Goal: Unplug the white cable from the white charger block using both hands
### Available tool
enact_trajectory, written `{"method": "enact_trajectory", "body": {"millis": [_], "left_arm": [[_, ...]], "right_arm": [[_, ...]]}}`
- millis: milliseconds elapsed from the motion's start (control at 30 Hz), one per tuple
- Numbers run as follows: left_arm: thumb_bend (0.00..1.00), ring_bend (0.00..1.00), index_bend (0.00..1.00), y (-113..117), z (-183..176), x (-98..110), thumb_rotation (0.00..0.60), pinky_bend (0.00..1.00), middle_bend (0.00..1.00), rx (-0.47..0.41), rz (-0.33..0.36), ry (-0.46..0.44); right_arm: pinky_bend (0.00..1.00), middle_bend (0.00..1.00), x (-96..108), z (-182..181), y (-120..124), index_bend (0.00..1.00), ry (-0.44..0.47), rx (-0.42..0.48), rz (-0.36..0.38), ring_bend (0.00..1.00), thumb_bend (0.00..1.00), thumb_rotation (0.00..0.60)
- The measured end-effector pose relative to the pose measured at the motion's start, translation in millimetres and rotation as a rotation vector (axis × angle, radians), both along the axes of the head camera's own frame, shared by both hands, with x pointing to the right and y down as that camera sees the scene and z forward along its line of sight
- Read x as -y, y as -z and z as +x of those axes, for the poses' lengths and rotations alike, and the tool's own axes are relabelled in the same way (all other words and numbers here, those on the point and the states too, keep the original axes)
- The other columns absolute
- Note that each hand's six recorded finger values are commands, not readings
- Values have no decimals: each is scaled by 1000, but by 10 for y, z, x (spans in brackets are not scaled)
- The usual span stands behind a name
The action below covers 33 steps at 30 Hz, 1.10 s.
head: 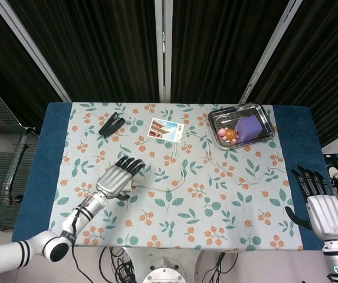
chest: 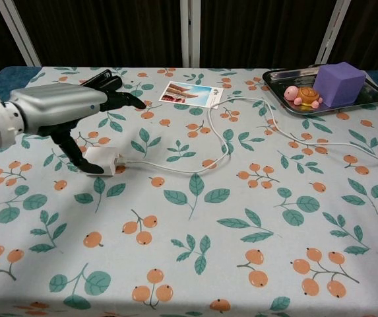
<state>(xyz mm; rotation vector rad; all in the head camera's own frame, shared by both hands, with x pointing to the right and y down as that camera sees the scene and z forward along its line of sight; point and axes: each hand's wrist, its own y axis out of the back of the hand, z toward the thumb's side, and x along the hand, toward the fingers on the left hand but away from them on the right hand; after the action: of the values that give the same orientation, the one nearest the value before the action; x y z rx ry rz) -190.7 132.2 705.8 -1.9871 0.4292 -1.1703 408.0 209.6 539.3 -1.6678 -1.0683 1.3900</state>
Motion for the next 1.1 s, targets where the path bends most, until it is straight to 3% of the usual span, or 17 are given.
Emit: {"method": "enact_trajectory", "body": {"millis": [267,500,733,1100], "left_arm": [[131,0,51,-262,-23,110,600,0,12,62,-33,55],[130,0,58,-320,-242,135,600,0,22,110,-47,89],[129,59,236,-333,-373,201,600,0,179,97,-76,138],[139,141,330,-397,-294,156,600,0,310,79,-98,116]], "right_arm": [[0,0,-14,51,13,0,-11,-1,0,0,214,600],[0,0,-33,66,2,0,-18,2,-2,0,214,600],[0,0,-34,62,-4,0,-19,1,-1,0,214,600],[0,0,-34,67,-13,0,-25,-4,-7,0,213,600]]}}
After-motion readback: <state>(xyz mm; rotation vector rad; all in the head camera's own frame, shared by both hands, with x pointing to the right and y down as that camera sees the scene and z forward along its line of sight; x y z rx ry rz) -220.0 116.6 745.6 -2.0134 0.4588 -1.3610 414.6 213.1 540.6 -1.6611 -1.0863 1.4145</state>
